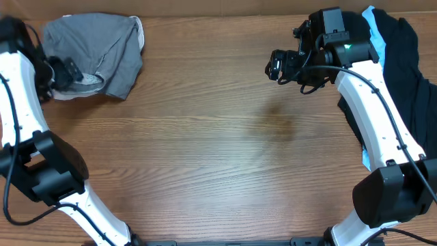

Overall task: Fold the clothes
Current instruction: 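Place the shorts on the beige garment and release the left gripper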

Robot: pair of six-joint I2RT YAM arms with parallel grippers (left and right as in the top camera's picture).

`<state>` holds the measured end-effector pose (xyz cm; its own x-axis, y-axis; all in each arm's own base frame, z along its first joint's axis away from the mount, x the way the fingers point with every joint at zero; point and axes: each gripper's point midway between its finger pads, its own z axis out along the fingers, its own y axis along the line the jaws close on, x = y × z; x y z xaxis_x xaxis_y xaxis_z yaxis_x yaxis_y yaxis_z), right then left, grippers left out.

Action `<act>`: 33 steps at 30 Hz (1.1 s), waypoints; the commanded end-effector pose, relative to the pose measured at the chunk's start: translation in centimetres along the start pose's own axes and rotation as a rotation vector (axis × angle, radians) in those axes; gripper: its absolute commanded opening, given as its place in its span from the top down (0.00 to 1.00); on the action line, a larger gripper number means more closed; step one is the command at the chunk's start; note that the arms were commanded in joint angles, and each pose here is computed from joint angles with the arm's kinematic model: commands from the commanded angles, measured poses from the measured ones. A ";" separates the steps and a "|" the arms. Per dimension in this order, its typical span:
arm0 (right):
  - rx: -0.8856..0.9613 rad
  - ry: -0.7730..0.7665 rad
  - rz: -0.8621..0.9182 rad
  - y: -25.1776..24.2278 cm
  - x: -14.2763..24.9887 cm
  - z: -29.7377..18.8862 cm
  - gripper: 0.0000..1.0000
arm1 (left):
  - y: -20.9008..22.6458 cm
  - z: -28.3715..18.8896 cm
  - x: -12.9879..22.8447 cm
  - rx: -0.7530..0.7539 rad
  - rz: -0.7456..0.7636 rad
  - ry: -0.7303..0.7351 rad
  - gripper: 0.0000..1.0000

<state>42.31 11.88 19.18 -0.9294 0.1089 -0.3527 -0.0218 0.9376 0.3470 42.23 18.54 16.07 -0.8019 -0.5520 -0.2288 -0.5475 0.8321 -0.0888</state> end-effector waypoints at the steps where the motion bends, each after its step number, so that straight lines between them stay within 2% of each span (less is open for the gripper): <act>1: 0.009 -0.007 0.002 -0.3 -0.2 0.1 0.01 | -5.1 -7.6 -3.7 0.124 0.264 -0.247 0.02; 6: 0.006 -0.016 0.004 -0.2 -0.4 0.1 0.01 | -7.2 -9.4 -10.3 0.000 0.333 -0.544 0.04; 9: 0.006 -0.015 0.004 -0.2 -0.4 0.1 0.01 | -7.5 -7.3 -12.6 -0.069 0.365 -0.594 0.04; 11: 0.006 -0.014 0.004 -0.2 -0.3 0.1 0.01 | -6.9 -5.2 -13.2 -0.108 0.355 -0.577 0.03; 17: 0.007 -0.014 0.004 -0.2 -0.4 0.1 0.01 | -3.6 4.8 -13.5 -0.173 0.269 -0.431 0.00; 22: 0.007 -0.014 0.004 -0.2 -0.3 0.1 0.01 | -2.8 14.0 -11.7 -0.080 0.247 -0.283 0.00; 25: 0.007 -0.013 0.004 -0.2 -0.3 0.1 0.01 | -2.5 17.9 -10.2 -0.073 0.251 -0.210 0.00; 29: 0.009 -0.006 0.006 -0.3 -0.1 0.1 0.01 | -2.3 20.0 -9.3 -0.082 0.252 -0.174 0.00; 33: 0.006 -0.021 -0.003 -0.1 -0.6 -0.1 0.00 | -2.6 17.6 -10.4 -0.078 0.251 -0.211 0.00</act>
<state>42.51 11.92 19.28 -0.9261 0.1098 -0.3611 -0.0248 0.9369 0.3487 56.51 23.85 3.48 -0.8338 -0.2838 -0.4735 -0.3659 0.9263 0.0893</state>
